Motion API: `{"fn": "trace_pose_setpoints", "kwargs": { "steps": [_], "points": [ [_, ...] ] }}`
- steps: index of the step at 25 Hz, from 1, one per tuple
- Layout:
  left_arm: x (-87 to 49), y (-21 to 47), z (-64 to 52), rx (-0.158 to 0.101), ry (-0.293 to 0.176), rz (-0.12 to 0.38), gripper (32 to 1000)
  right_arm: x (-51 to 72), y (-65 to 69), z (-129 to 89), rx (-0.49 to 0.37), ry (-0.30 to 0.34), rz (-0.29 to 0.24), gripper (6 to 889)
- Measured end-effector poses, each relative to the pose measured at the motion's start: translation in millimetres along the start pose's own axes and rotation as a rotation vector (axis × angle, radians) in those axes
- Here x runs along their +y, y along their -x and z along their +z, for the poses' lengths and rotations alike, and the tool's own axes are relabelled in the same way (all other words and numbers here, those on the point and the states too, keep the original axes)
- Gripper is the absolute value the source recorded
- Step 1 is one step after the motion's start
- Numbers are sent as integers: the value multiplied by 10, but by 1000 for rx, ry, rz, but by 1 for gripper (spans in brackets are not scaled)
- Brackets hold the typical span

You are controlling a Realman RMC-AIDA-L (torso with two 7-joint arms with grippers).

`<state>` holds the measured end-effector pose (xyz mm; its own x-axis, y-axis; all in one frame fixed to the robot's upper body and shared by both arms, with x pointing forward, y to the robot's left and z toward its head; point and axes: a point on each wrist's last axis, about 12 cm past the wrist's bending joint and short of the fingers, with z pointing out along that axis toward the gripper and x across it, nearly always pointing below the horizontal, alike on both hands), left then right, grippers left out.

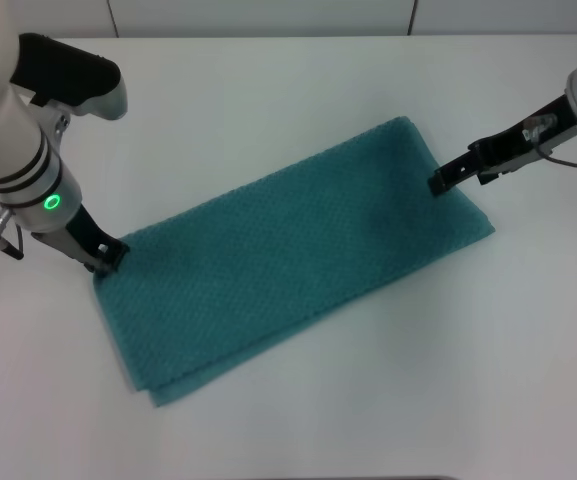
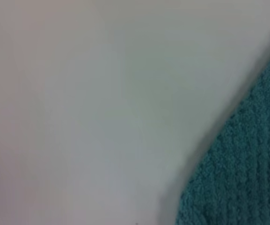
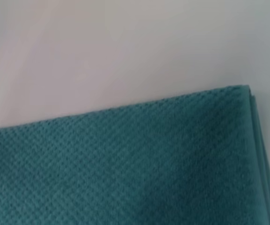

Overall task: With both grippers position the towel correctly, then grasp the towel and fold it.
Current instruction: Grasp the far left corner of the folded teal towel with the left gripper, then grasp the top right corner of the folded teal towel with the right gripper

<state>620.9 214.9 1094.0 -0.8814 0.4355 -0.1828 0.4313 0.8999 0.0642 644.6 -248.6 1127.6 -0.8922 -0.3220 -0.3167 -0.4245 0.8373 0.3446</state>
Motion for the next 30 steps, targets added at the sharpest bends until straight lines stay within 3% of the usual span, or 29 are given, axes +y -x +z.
{"fn": "trace_pose_setpoints", "kwargs": {
  "steps": [2,10,16,30],
  "points": [
    [-4,5,-8,1,-1,2,57,-10,2,-3,-6,-4,3,830],
    [-18,45,-51,-4,1,13,56,-90,12,-7,-35,-48,33,830],
    [-40,90,-83,-9,2,23,61,-196,-55,83,-16,-134,25,829],
    [-96,114,-91,-7,15,49,72,-243,-125,264,-33,-191,11,828]
  ]
}}
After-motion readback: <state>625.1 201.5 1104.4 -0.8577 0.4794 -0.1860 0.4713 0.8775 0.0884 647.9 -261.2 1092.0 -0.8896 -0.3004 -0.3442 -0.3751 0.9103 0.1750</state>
